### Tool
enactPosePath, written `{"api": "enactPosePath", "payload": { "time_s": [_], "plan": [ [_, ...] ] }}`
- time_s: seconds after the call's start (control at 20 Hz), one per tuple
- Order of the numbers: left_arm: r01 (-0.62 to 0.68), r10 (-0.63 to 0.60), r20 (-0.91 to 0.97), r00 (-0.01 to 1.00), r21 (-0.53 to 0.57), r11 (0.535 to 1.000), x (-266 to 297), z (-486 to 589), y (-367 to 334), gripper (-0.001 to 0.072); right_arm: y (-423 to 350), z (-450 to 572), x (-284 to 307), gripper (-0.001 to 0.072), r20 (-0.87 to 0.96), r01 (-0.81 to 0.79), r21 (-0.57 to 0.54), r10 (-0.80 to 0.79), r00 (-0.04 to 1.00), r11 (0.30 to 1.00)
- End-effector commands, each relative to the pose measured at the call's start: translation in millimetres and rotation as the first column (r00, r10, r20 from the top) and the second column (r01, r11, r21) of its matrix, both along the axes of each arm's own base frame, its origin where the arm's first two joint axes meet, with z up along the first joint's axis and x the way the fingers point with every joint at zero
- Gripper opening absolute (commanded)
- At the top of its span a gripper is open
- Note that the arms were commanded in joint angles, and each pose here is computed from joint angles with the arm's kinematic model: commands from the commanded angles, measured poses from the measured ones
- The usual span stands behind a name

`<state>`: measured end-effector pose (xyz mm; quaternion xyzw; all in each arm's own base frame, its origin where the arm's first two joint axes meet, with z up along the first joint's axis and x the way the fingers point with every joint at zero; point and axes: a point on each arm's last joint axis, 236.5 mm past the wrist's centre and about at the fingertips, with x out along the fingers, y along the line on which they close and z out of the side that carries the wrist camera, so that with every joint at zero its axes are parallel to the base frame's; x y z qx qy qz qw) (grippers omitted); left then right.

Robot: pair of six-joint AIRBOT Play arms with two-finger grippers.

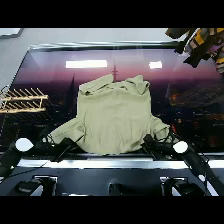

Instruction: Fold the clothes and pants, and hang the long-sleeved shirts on hangers.

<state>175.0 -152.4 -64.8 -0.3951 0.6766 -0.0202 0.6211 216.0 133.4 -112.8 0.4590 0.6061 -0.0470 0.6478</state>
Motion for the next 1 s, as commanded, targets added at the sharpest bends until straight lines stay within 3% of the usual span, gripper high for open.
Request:
{"api": "enactPosePath", "payload": {
  "time_s": [0.0,0.2,0.45,0.7,0.75,0.8,0.85,0.95],
  "plan": [
    [0.02,-0.02,-0.025,0.999,0.013,1.0,-12.3,-13.7,-12.7,0.0696,2.0,5.6,-8.4,0.0033,-0.009,-0.029,-0.001,0.029,1.0,1.0],
    [-0.036,0.037,0.054,0.998,-0.02,0.999,11.5,-12.9,-29.7,0.0696,5.7,17.1,-11.0,0.0033,0.014,-0.045,0.016,0.044,0.999,0.999],
    [-0.035,0.035,0.003,0.999,-0.027,0.999,7.2,-30.1,-47.9,0.0695,8.3,23.3,-21.9,0.0035,-0.01,-0.059,0.029,0.059,0.998,0.998],
    [-0.106,0.107,0.016,0.994,-0.049,0.993,21.3,-37.5,-60.6,0.0666,11.6,28.0,-29.6,0.0038,-0.026,-0.071,0.045,0.073,0.997,0.996],
    [-0.12,0.121,0.014,0.993,-0.052,0.991,23.6,-38.5,-61.3,0.0583,11.9,28.5,-30.4,0.0038,-0.029,-0.071,0.047,0.073,0.997,0.996],
    [-0.128,0.129,0.015,0.992,-0.051,0.99,25.2,-39.7,-61.2,0.0353,12.4,28.5,-31.3,0.0038,-0.032,-0.072,0.05,0.074,0.997,0.996],
    [-0.127,0.128,0.012,0.992,-0.051,0.991,24.6,-40.1,-61.3,0.0042,12.9,28.5,-32.5,0.0038,-0.036,-0.076,0.051,0.077,0.996,0.996],
    [-0.115,0.115,-0.001,0.993,-0.057,0.992,21.8,-37.7,-63.1,0.002,13.7,28.5,-35.7,0.0038,-0.047,-0.084,0.055,0.086,0.995,0.995]
  ]
}}
